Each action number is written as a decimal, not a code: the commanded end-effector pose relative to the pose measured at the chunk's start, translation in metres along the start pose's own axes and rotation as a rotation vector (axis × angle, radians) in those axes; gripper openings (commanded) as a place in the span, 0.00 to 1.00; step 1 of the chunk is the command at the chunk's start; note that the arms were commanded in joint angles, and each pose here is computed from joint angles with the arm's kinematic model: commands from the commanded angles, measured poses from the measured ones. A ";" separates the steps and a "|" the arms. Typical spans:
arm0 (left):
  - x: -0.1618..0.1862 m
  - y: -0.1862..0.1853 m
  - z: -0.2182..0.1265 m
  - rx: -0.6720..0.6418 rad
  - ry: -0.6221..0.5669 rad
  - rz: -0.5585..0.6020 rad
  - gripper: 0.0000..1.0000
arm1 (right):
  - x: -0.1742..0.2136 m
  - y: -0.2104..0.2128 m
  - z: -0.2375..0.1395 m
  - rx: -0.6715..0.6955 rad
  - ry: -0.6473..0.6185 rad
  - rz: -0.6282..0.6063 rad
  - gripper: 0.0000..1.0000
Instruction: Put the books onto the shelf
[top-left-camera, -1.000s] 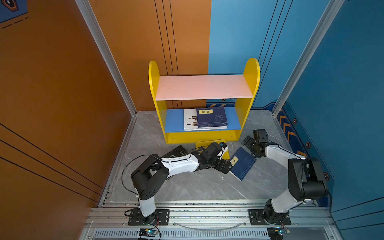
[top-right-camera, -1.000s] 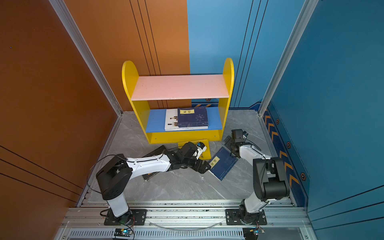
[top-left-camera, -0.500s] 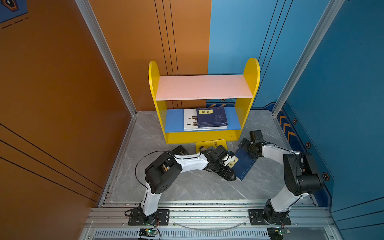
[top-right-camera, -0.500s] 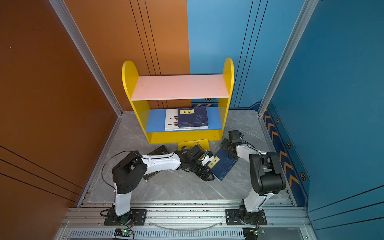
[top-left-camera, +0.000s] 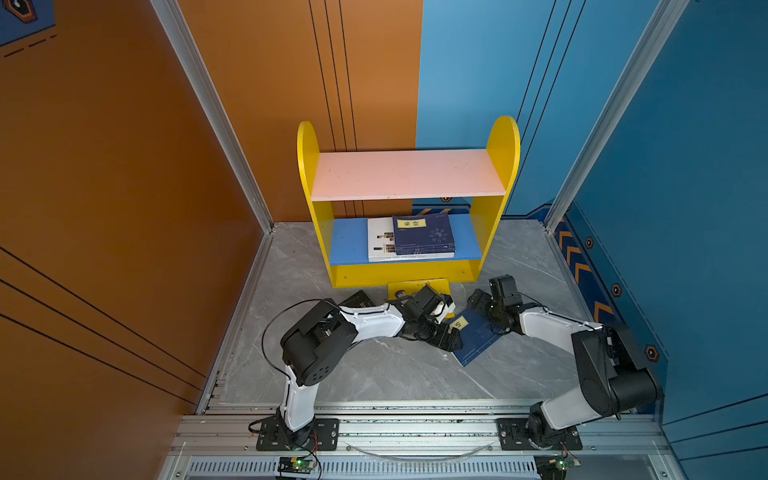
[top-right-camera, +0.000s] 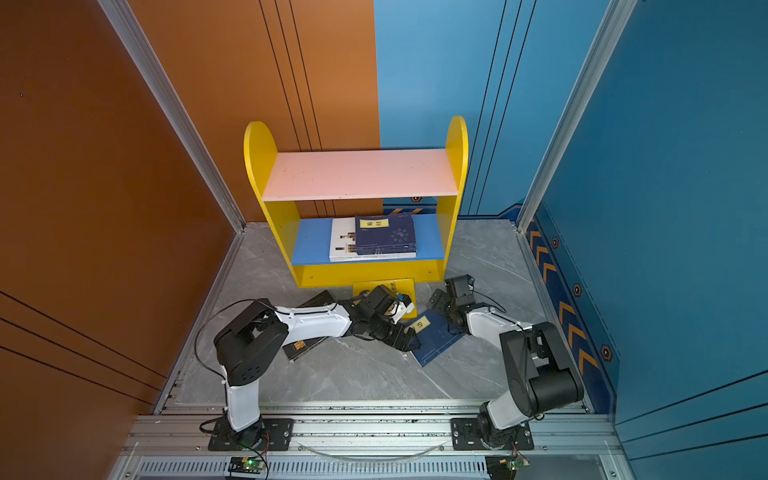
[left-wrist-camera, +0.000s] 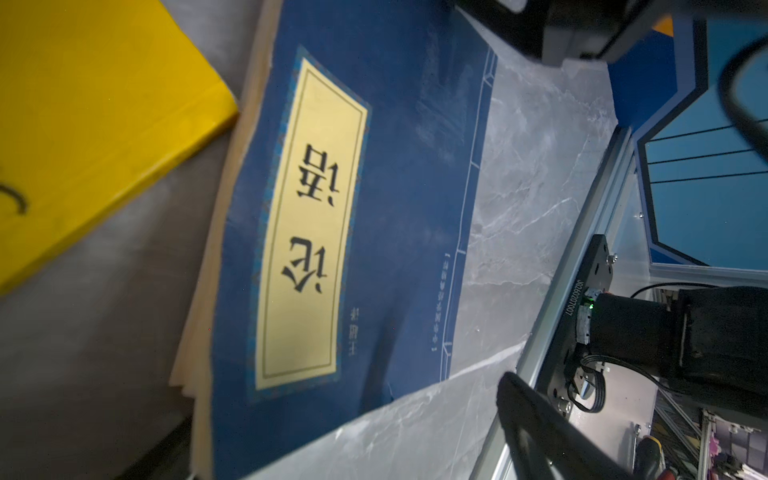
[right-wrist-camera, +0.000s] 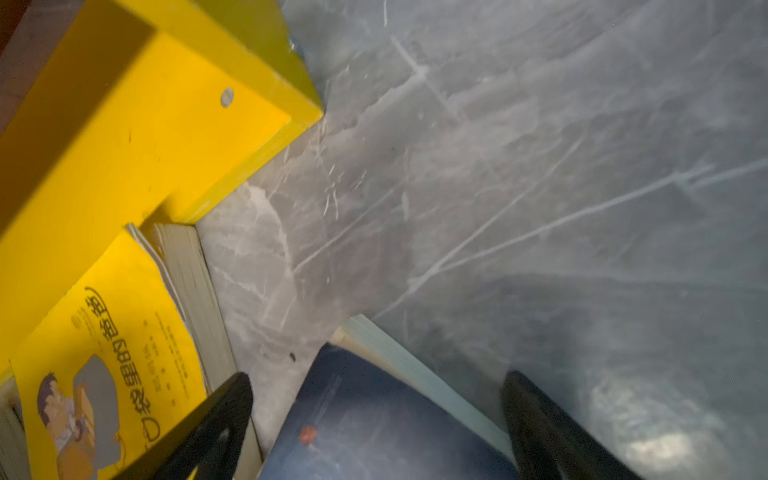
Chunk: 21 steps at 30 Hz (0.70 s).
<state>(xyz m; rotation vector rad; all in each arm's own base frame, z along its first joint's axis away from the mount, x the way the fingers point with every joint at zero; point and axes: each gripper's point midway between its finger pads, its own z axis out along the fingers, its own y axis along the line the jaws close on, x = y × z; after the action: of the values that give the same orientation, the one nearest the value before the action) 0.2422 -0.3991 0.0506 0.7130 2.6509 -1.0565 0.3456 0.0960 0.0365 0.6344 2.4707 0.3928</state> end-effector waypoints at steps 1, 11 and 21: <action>-0.006 0.035 -0.012 -0.106 -0.077 -0.078 0.94 | 0.070 -0.001 -0.004 0.028 0.174 0.019 0.95; 0.001 0.092 -0.080 -0.229 -0.257 -0.286 0.93 | 0.095 0.033 -0.040 -0.007 0.137 -0.047 0.96; 0.027 0.075 -0.084 -0.173 -0.261 -0.385 0.93 | 0.081 0.028 -0.040 0.023 0.089 -0.085 0.95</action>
<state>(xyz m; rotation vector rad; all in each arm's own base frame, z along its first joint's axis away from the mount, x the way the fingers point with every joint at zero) 0.2645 -0.2804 0.0557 0.0681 2.6559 -0.8865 0.2758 0.1649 0.0519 0.5306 2.5582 0.4422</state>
